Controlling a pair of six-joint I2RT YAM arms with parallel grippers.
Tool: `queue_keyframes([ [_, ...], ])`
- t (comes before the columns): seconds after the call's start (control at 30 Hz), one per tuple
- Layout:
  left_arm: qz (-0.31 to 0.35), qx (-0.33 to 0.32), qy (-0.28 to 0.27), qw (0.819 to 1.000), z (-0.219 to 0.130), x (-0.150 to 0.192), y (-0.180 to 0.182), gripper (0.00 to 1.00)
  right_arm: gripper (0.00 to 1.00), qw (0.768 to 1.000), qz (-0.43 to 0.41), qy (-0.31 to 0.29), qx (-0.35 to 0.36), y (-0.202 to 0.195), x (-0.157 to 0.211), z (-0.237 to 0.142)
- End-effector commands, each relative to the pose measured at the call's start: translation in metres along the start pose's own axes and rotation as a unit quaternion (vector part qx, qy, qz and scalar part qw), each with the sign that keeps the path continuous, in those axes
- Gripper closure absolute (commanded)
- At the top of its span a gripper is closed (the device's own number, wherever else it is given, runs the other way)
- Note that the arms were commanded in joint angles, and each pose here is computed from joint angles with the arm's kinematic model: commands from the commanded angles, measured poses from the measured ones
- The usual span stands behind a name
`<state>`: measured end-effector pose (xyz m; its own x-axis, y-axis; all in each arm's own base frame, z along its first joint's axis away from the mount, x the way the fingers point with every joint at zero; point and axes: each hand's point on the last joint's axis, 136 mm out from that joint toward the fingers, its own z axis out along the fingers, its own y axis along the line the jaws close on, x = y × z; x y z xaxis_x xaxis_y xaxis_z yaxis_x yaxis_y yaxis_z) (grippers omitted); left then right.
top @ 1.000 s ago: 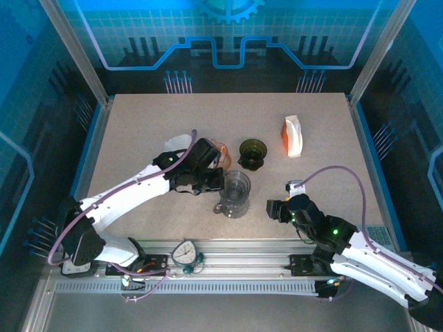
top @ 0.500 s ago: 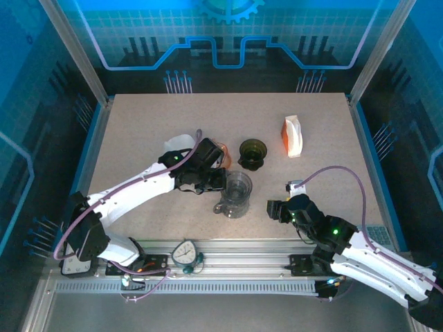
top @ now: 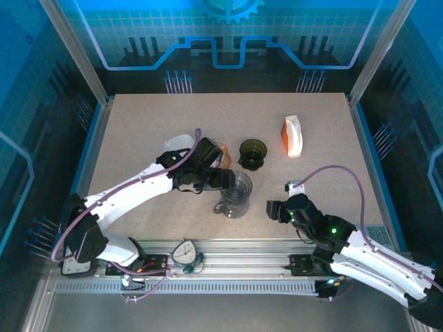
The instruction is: Place the coffee filter in the dripper
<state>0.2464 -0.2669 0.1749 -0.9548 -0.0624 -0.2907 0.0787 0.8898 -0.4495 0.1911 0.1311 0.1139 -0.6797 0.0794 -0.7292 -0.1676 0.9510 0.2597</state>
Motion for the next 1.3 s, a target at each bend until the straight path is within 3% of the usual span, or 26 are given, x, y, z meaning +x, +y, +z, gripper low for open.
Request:
queue_keyframes([
  [0.0, 0.022, 0.029, -0.064, 0.997, -0.038, -0.019, -0.015, 0.12, 0.30, 1.000, 0.017, -0.022, -0.010, 0.010, -0.021, -0.004],
  [0.03, 0.025, 0.034, -0.081, 0.996, -0.045, -0.022, -0.016, 0.02, 0.30, 1.000, 0.011, -0.023, -0.008, 0.011, -0.024, -0.004],
  [0.07, 0.027, 0.039, -0.094, 0.994, -0.050, -0.024, -0.016, 0.01, 0.30, 1.000, 0.008, -0.025, -0.005, 0.012, -0.027, -0.003],
  [0.33, 0.043, 0.097, -0.199, 0.974, -0.080, -0.023, -0.006, 0.01, 0.31, 0.999, -0.001, -0.021, 0.041, 0.006, -0.075, 0.015],
  [0.73, 0.034, 0.099, -0.217, 0.971, -0.072, 0.008, 0.035, 0.01, 0.42, 0.988, 0.091, -0.018, 0.123, -0.067, -0.179, 0.068],
  [1.0, 0.032, 0.093, -0.217, 0.971, -0.065, 0.017, 0.048, 0.01, 0.50, 0.982, 0.097, 0.015, 0.162, -0.108, -0.210, 0.110],
  [1.27, 0.021, 0.071, -0.215, 0.974, -0.058, 0.020, 0.060, 0.01, 0.59, 0.982, 0.075, 0.056, 0.166, -0.116, -0.218, 0.148],
])
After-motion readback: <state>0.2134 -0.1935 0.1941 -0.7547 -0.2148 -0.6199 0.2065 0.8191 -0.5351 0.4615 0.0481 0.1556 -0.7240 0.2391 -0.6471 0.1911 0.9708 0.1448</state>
